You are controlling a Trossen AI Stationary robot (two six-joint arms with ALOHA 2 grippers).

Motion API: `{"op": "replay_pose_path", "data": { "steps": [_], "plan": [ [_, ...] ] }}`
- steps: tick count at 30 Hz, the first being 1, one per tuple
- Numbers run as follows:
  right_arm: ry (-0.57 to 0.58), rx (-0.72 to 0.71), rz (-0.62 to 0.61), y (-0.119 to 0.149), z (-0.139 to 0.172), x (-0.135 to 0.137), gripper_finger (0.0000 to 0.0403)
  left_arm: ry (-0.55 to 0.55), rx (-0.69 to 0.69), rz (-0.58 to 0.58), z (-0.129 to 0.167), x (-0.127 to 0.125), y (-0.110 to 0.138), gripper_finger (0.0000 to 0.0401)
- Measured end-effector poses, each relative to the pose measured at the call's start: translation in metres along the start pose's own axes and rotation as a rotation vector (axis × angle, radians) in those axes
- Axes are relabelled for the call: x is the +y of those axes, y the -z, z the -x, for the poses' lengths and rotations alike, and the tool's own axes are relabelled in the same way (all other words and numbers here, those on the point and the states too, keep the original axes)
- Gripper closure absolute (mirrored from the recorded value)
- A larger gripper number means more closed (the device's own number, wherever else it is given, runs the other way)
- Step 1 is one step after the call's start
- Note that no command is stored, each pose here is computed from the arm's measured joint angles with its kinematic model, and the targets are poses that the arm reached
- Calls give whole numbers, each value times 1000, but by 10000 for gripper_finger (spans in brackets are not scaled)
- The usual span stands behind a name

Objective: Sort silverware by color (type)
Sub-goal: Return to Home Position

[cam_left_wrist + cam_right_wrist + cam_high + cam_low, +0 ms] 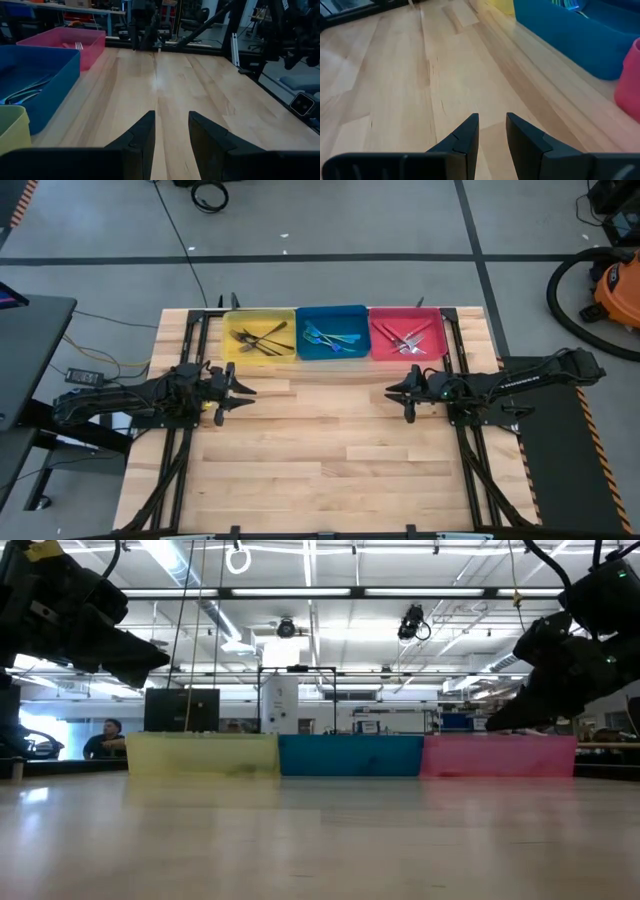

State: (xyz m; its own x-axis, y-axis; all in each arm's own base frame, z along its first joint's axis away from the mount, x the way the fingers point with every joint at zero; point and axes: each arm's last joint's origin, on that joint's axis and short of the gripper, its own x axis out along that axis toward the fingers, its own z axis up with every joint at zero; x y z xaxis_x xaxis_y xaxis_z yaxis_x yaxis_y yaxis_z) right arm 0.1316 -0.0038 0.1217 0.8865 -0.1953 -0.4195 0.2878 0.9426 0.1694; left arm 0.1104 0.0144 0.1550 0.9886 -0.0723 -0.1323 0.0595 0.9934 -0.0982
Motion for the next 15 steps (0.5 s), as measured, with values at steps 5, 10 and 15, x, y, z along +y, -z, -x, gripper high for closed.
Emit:
{"op": "replay_pose_path", "data": {
  "steps": [5, 10, 15],
  "plan": [
    [-4, -13, -2, -1, 1, 0, 297, 0, -7, -2, 1, 0, -1, 282],
    [-29, -102, -22, -10, 7, 1, 297, 4, -64, -14, 5, -2, -5, 282],
    [-48, -259, -64, -24, 19, -1, 297, 10, -158, -40, 11, -4, -12, 282]
  ]
}}
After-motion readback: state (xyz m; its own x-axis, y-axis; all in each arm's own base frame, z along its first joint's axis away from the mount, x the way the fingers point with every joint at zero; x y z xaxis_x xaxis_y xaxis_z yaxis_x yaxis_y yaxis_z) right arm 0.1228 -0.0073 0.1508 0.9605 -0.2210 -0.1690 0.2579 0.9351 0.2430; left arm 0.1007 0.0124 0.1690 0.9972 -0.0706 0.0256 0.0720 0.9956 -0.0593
